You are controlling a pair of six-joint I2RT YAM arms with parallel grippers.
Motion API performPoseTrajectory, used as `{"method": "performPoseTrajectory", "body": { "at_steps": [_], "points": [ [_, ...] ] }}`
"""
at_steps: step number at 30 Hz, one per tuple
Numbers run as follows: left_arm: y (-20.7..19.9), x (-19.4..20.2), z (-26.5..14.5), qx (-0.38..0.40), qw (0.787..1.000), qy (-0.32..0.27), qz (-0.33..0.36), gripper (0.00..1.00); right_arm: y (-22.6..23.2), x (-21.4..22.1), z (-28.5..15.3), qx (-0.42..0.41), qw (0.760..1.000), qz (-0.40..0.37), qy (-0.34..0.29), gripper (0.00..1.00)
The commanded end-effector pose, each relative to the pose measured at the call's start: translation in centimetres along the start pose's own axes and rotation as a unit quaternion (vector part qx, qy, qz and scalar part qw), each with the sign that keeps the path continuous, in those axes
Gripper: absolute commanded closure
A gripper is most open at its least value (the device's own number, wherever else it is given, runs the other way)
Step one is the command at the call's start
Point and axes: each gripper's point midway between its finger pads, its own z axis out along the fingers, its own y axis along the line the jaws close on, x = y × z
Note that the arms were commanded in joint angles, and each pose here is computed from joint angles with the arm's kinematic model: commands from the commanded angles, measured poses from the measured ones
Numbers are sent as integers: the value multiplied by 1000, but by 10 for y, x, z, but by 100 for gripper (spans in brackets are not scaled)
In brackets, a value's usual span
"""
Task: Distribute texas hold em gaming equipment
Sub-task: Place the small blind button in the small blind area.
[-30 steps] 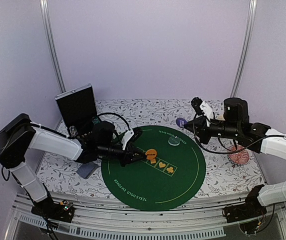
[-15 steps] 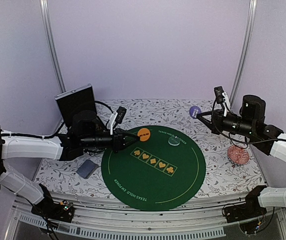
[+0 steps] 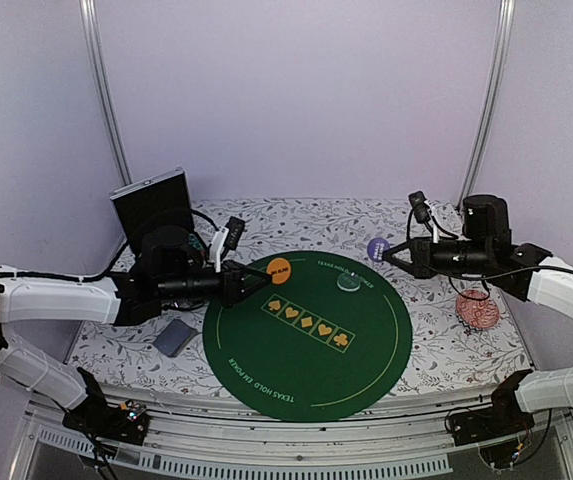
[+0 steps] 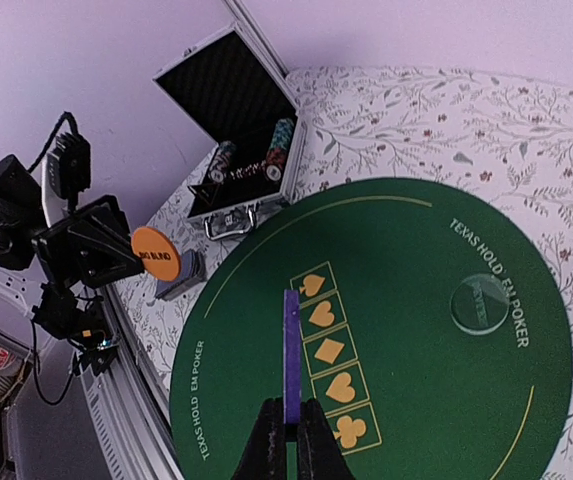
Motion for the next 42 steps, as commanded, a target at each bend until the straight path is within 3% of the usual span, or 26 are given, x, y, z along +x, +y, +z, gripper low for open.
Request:
{"method": "performPoseTrajectory", "body": {
  "at_steps": [1, 11, 15, 20, 25, 34, 42],
  "points": [
    [13, 3, -3, -24, 1000, -1, -6, 100, -10, 36, 10, 0, 995, 60, 73, 98],
    [28, 16, -3, -53, 999, 5, -10, 100, -30, 61, 22, 26, 989, 100, 106, 98],
    [41, 22, -5, -83, 996, 1, -14, 100, -34, 45, 44, 16, 989, 99, 108, 98],
    [57, 22, -11, -121, 992, -14, -17, 100, -23, 1, 112, -90, 981, 130, 110, 98],
    [69, 18, -26, -155, 988, -27, -6, 100, -20, -10, 204, -140, 965, 173, 135, 98],
    [92, 8, -51, -203, 978, -52, 4, 100, 13, 57, 339, -195, 920, 278, 194, 98],
    [98, 3, -55, -212, 976, -51, 14, 100, 3, 101, 372, -170, 900, 337, 216, 98]
  ]
}}
